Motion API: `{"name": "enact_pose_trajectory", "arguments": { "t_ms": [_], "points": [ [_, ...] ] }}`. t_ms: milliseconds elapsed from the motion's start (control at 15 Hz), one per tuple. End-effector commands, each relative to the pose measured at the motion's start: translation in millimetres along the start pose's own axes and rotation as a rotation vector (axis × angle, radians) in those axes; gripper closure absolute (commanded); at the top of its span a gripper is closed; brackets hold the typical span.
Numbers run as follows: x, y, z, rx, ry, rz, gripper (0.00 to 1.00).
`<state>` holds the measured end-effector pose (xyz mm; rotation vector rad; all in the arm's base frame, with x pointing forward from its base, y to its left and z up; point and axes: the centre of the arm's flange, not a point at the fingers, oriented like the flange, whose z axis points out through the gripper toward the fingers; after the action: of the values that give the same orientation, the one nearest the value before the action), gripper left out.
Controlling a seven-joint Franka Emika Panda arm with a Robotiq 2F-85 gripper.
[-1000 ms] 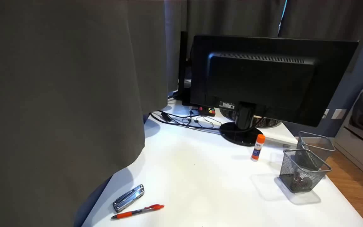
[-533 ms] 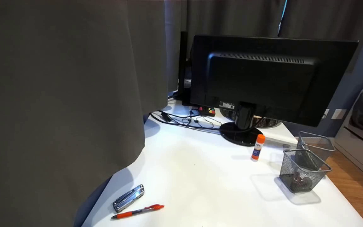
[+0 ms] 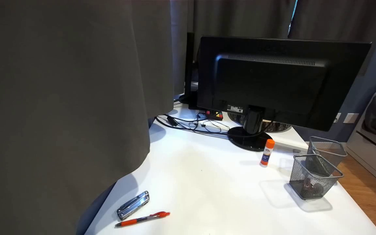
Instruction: Put the pen in the basket on the left
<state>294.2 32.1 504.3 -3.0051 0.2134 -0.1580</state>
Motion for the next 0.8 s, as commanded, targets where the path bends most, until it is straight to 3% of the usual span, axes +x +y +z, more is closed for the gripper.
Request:
{"name": "enact_pose_trajectory", "arguments": {
  "t_ms": [0, 200, 467, 533, 733],
  "points": [
    [44.3, -27.6, 35.2, 0.011, 0.085, -0.151, 0.0],
    [91.8, -68.1, 43.4, 0.007, 0.21, -0.305, 0.0],
    [140.3, -125.9, 70.1, 0.058, 0.286, -0.528, 0.0],
    [91.7, -99.8, 58.5, 0.024, 0.277, -0.441, 0.0],
    [101.4, -106.2, 70.5, 0.026, 0.259, -0.45, 0.0]
  ]
}}
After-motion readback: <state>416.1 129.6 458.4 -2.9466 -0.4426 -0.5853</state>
